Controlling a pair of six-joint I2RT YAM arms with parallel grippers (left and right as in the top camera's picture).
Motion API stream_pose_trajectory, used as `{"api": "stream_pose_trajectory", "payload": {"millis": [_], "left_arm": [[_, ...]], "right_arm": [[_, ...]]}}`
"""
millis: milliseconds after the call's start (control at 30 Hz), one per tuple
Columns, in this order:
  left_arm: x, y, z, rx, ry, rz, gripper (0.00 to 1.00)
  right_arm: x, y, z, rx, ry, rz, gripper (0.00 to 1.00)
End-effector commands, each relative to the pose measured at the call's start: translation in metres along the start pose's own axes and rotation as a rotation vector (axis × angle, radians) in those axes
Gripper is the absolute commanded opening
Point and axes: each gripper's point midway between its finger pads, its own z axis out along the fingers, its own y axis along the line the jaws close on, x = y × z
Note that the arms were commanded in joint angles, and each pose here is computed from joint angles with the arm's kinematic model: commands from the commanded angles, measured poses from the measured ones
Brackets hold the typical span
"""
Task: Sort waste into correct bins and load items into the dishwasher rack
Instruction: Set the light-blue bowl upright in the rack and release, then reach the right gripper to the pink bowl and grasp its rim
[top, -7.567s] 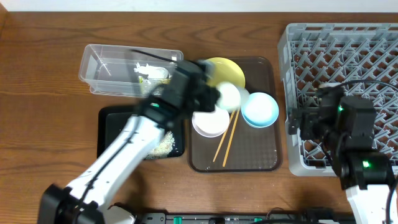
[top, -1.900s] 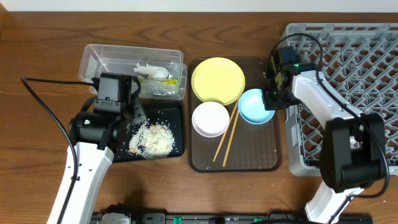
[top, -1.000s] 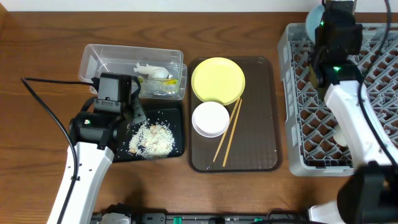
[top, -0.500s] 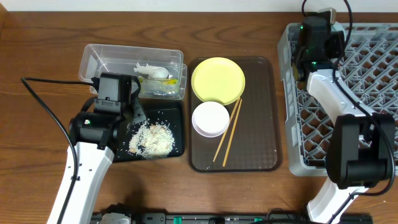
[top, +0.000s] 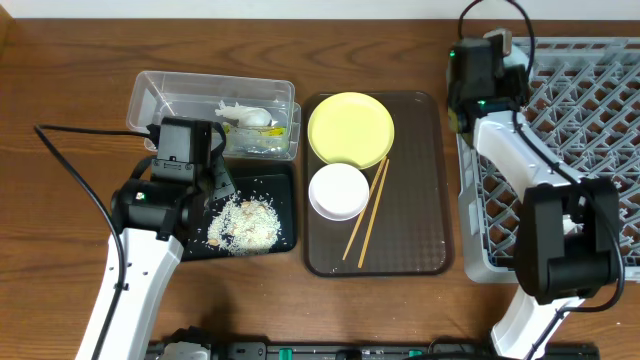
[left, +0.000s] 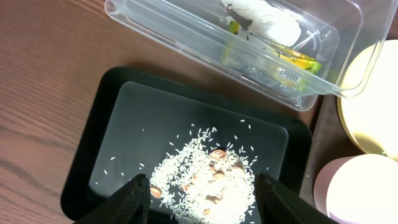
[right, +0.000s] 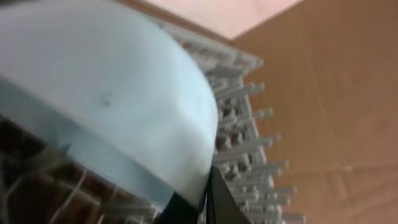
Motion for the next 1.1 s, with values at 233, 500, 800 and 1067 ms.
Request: {"api": "stream_pose_trajectory", "payload": {"millis": [233, 500, 800, 1067], "left_arm": [[-0.001, 0.003, 0.001, -0.015, -0.002, -0.007, 0.57], [-0.001, 0.003, 0.001, -0.015, -0.002, -0.007, 0.57], [-0.001, 0.003, 0.001, -0.015, -0.002, -0.007, 0.57], [-0.001, 0.003, 0.001, -0.015, -0.001, -0.007, 0.57]], "right_arm": [[0.024, 0.023, -0.046, -0.323, 0.086, 0.077, 0.47], [0.022, 0.061, -0.150, -0.923, 0.122, 0.176, 0.60], [0.064, 0.128, -0.233, -1.264, 0.282, 0.007, 0.64], [0.105, 0.179, -0.255, -1.273, 0.412, -0.138, 0.64]]}}
